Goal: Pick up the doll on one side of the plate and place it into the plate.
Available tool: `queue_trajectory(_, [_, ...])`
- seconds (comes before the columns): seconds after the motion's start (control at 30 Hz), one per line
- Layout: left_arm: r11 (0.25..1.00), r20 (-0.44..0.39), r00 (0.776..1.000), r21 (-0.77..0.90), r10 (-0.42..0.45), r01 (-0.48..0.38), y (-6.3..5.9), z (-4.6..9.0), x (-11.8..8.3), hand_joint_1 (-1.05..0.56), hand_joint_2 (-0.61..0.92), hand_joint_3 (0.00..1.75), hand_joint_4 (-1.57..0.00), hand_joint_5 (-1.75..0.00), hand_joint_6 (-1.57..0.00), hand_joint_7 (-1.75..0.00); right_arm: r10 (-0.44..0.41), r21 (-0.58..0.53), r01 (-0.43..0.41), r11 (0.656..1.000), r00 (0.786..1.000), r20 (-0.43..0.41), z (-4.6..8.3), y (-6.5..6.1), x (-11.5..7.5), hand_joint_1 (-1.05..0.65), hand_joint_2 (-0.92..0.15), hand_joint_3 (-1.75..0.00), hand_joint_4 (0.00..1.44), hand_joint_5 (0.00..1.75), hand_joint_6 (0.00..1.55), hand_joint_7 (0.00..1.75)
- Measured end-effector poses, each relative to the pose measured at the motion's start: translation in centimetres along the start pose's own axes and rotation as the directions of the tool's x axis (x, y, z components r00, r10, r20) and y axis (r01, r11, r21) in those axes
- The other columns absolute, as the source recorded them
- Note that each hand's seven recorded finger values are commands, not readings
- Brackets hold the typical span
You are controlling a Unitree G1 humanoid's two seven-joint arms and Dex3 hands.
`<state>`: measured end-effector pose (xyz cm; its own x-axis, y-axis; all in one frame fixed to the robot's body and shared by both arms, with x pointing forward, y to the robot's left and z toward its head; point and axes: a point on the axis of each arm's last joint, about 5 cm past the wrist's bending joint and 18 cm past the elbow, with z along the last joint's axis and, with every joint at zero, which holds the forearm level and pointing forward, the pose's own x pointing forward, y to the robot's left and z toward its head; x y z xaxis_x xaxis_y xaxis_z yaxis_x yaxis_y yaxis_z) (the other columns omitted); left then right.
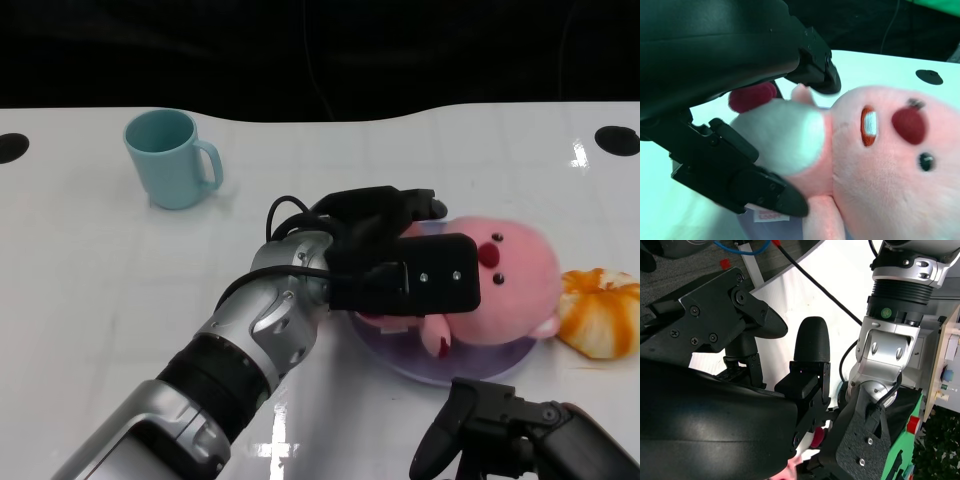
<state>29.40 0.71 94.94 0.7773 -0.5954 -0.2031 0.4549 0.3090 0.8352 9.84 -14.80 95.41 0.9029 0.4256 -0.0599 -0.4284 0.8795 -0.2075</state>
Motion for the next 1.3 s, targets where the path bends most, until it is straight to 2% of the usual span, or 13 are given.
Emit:
queue_trajectory(0.17, [0.997, 0.022, 0.999, 0.065, 0.034, -0.035, -0.4, 0.1, -0.3, -0.97, 0.92, 0.45, 0.0, 0.0, 0.0, 0.0, -0.001, -0.002, 0.001, 1.0, 1.0, 0.003, 0.0, -0.1, 0.0, -0.09, -0.52, -1.12, 0.68, 1.61, 0.62, 1.32])
queue_trajectory(0.37, [0.993, 0.058, 0.996, 0.094, 0.073, -0.078, 0.5, 0.5, -0.7, -1.01, 0.92, 0.46, 0.0, 0.0, 0.0, 0.0, -0.002, -0.005, 0.002, 1.0, 1.0, 0.003, -0.1, -0.2, 0.0, -0.1, -0.52, -1.13, 0.68, 1.61, 0.62, 1.32])
queue_trajectory(0.5, [0.991, 0.076, 0.994, 0.1, 0.082, -0.089, 0.8, 0.2, -1.4, -1.02, 0.92, 0.46, 0.0, 0.0, 0.0, 0.0, 0.002, -0.001, -0.002, 1.0, 1.0, 0.003, -0.2, -0.3, 0.0, -0.1, -0.53, -1.12, 0.68, 1.62, 0.61, 1.32])
queue_trajectory(0.6, [0.992, 0.096, 0.992, 0.091, 0.081, -0.09, 1.1, -0.2, -2.4, -1.01, 0.92, 0.46, 0.0, 0.0, 0.0, 0.0, -0.001, 0.0, 0.001, 1.0, 1.0, 0.005, -0.2, -0.4, 0.0, -0.11, -0.53, -1.11, 0.67, 1.62, 0.61, 1.32])
queue_trajectory(0.83, [0.995, 0.136, 0.988, 0.054, 0.077, -0.085, 2.7, -1.5, -5.4, -0.98, 0.92, 0.42, -0.02, -0.01, -0.02, -0.01, -0.01, -0.003, 0.01, 1.0, 1.0, -0.001, -0.3, -0.7, -0.1, -0.1, -0.55, -1.09, 0.67, 1.63, 0.6, 1.33])
queue_trajectory(0.97, [0.996, 0.162, 0.982, -0.027, 0.093, -0.09, 3.2, -2.2, -7.2, -0.94, 0.92, 0.4, -0.06, -0.04, -0.05, -0.03, -0.009, -0.003, 0.009, 1.0, 1.0, -0.006, -0.3, -0.7, -0.1, -0.1, -0.56, -1.07, 0.67, 1.62, 0.6, 1.33])
queue_trajectory(1.07, [0.991, 0.175, 0.979, -0.093, 0.107, -0.092, 3.4, -2.5, -8.2, -0.85, 0.92, 0.35, -0.11, -0.08, -0.1, -0.06, -0.007, -0.004, 0.007, 1.0, 1.0, -0.007, -0.4, -0.8, -0.1, -0.1, -0.56, -1.06, 0.67, 1.62, 0.6, 1.33])
queue_trajectory(1.13, [0.98, 0.187, 0.972, -0.167, 0.139, -0.108, 3.5, -2.7, -9.0, -0.75, 0.92, 0.3, -0.23, -0.18, -0.22, -0.12, -0.005, -0.005, 0.005, 1.0, 1.0, -0.007, -0.4, -0.8, -0.1, -0.1, -0.56, -1.06, 0.67, 1.62, 0.6, 1.32])
queue_trajectory(1.23, [0.937, 0.206, 0.959, -0.326, 0.196, -0.122, 3.2, -3.3, -10.1, -0.64, 0.92, 0.25, -0.11, -0.77, -0.38, -0.13, -0.003, -0.005, 0.003, 1.0, 1.0, -0.01, -0.4, -0.8, 0.0, -0.11, -0.56, -1.05, 0.67, 1.61, 0.6, 1.32])
queue_trajectory(1.3, [0.892, 0.211, 0.95, -0.435, 0.229, -0.119, 2.9, -3.8, -10.7, -0.59, 0.92, 0.25, -0.1, -0.95, -0.46, -0.15, -0.003, -0.005, 0.003, 1.0, 1.0, -0.012, -0.5, -0.8, 0.0, -0.11, -0.56, -1.06, 0.67, 1.61, 0.6, 1.32])
